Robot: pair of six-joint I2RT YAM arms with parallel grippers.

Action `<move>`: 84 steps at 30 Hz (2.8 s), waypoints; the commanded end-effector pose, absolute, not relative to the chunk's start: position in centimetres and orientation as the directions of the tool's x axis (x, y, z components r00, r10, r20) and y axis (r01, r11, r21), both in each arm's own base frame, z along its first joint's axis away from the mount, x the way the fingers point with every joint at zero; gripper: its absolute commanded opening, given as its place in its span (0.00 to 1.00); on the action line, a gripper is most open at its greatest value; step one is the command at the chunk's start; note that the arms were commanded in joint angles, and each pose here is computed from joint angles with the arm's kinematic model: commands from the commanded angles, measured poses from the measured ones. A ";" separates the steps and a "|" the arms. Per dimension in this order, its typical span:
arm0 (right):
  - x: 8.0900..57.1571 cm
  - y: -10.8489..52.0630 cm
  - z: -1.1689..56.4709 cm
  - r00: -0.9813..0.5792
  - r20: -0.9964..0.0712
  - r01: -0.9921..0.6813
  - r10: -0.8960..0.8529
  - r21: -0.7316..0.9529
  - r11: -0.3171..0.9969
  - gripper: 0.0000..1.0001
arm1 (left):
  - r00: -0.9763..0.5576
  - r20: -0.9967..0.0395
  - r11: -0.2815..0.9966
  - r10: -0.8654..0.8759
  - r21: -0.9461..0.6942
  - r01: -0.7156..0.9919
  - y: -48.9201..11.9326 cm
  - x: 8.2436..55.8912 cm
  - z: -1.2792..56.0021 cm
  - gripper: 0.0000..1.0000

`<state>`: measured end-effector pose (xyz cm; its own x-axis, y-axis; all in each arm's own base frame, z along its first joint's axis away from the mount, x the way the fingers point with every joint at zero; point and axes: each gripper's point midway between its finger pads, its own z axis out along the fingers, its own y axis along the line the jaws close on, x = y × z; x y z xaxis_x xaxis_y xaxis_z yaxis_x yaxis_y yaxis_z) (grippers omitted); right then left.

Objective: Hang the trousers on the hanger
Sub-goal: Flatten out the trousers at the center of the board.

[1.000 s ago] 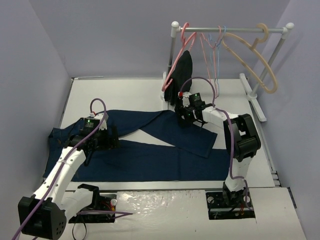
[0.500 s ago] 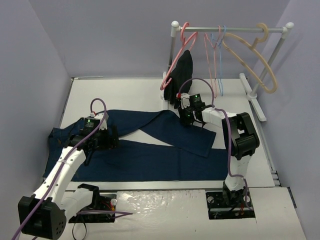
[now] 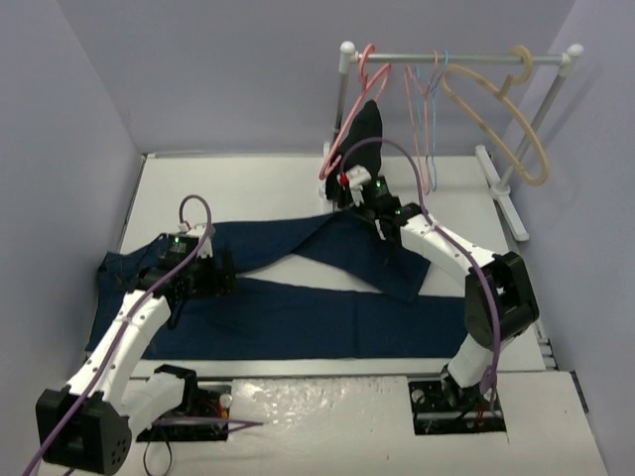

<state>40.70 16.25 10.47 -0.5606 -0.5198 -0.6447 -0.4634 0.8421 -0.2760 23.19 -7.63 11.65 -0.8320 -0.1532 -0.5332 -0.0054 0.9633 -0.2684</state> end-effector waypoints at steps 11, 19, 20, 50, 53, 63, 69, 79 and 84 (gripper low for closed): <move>33.1 15.2 22.5 -0.363 -0.690 -0.175 -0.626 -0.610 0.773 0.02 | -0.782 -0.599 0.970 -0.172 -0.243 -0.027 -6.9 24.5 13.4 0.77; 23.7 22.6 14.9 -0.502 -0.697 -0.392 -0.512 -0.345 0.853 0.41 | -0.785 -0.595 0.973 -0.173 -0.229 -0.041 -6.6 24.4 13.3 0.77; 23.5 23.3 14.9 -0.539 -0.693 -0.399 -0.479 -0.291 0.870 0.44 | -0.786 -0.594 0.973 -0.173 -0.228 -0.042 -6.6 24.4 13.2 0.77; 28.6 11.2 4.8 -0.885 -0.412 0.072 0.215 0.336 0.939 0.76 | -0.790 -0.590 0.968 -0.165 -0.252 -0.014 -7.2 24.4 13.3 0.77; 28.5 11.6 4.6 -0.898 -0.405 0.026 0.174 0.346 0.938 0.68 | -0.789 -0.592 0.967 -0.166 -0.253 -0.014 -7.2 24.4 13.3 0.77; 34.3 10.3 15.7 -0.726 -0.677 -0.108 -0.119 -0.058 0.992 0.00 | -0.788 -0.594 0.969 -0.165 -0.246 -0.018 -7.1 24.5 13.3 0.77; 35.5 6.0 24.8 -0.562 -0.748 0.185 -0.352 -0.529 0.828 0.00 | -0.785 -0.596 0.972 -0.170 -0.234 -0.033 -6.7 24.5 13.3 0.78; 31.2 11.5 16.9 -0.555 -0.491 0.016 -0.671 -0.813 0.582 0.10 | -0.791 -0.588 0.975 -0.172 -0.217 -0.051 -6.3 24.4 13.1 0.77; 26.5 20.1 9.4 -0.530 -0.478 -0.305 -0.700 -0.663 0.684 0.22 | -0.799 -0.577 0.976 -0.169 -0.210 -0.054 -6.3 24.5 12.8 0.77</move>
